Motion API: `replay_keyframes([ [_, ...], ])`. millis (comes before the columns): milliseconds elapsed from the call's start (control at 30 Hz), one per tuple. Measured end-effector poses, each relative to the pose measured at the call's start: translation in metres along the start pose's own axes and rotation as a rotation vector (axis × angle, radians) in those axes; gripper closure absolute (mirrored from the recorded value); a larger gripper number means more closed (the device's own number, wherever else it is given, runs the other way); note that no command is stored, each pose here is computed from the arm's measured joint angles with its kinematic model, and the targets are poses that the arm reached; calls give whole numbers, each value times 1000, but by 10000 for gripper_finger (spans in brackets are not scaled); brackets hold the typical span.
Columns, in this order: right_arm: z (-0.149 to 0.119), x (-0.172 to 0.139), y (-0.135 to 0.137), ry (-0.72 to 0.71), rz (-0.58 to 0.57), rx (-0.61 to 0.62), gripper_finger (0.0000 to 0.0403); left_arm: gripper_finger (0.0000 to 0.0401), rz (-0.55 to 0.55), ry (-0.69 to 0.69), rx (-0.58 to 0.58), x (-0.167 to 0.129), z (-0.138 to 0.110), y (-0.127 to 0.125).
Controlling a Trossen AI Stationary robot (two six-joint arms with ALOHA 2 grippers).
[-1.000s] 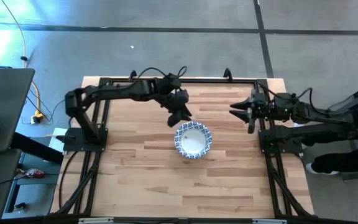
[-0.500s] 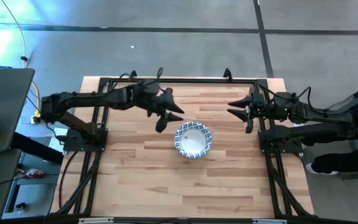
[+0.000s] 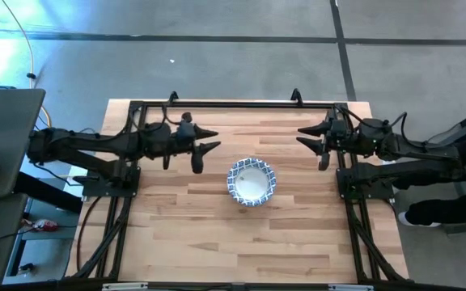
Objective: Nest bowls inside each other
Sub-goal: Return to Home Position
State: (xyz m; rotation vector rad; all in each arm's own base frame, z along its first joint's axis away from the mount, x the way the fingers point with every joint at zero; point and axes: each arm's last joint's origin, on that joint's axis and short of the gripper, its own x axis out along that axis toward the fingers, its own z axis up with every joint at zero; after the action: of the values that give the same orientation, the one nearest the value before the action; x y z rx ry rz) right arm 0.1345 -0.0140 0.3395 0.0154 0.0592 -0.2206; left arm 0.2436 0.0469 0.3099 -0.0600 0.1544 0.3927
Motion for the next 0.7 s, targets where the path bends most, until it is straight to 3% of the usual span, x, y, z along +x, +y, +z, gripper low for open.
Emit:
replay_keyframes([
  [467, -3, 6, 1, 28, 11, -4, 281, 256, 68, 4, -103, -14, -72, -8],
  [700, -3, 6, 1, 28, 12, 4, 281, 256, 80, 38, -111, -22, -92, -9],
])
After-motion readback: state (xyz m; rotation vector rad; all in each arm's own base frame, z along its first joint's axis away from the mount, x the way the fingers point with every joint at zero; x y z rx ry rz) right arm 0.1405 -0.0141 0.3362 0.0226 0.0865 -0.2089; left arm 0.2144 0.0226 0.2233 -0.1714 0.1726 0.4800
